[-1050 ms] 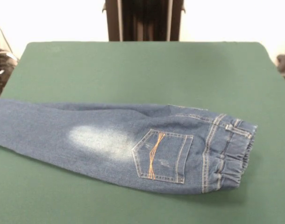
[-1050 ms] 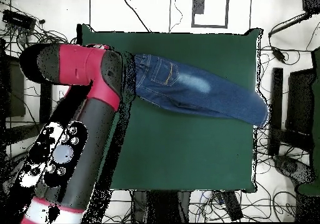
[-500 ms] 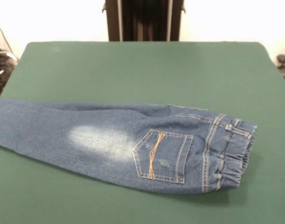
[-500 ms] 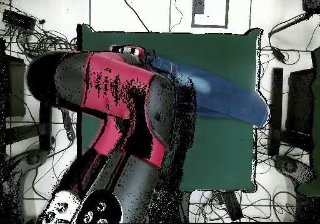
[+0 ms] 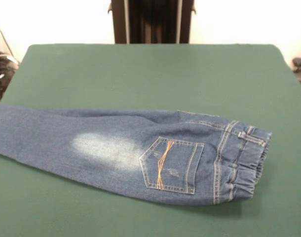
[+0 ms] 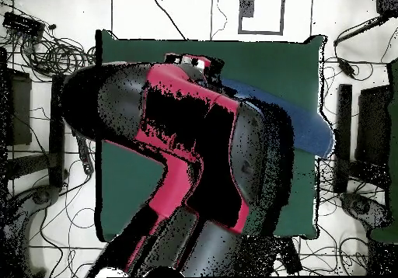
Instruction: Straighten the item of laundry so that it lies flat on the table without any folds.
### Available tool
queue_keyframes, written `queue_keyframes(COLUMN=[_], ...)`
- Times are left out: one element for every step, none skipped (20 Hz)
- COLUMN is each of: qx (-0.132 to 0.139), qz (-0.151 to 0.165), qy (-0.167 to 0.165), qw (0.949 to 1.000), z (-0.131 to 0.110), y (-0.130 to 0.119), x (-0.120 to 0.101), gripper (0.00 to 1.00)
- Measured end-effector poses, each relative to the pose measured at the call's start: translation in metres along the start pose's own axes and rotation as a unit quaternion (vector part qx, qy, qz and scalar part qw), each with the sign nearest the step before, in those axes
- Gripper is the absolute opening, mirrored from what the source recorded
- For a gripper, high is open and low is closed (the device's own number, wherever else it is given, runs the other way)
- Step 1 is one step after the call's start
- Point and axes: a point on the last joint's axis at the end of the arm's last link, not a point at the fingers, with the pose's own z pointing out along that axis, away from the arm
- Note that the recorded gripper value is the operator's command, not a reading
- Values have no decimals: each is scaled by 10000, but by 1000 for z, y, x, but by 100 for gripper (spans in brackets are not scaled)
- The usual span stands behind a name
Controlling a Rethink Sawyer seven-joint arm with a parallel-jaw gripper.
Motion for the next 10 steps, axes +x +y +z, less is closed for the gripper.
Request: queue_keyframes(qx=[9,20,29,45,52,68,98,110,125,139], qz=[-15,-35,-50,-79,-93,-114,-140,-150,-159,-169], qy=[2,7,12,30,38,44,33,25,18,10], qw=[10000,10000,10000,10000,9999,9999,9998,9998,9998,9998], z=[1,3,4,5,6,8,13,15,17,20], y=[-1,-2,-3,-4,-5,-6,-8,-8,-9,-9], x=[2,5,7,11,14,17,20,21,22,23], gripper=[100,100,100,100,100,100,100,100,100,100])
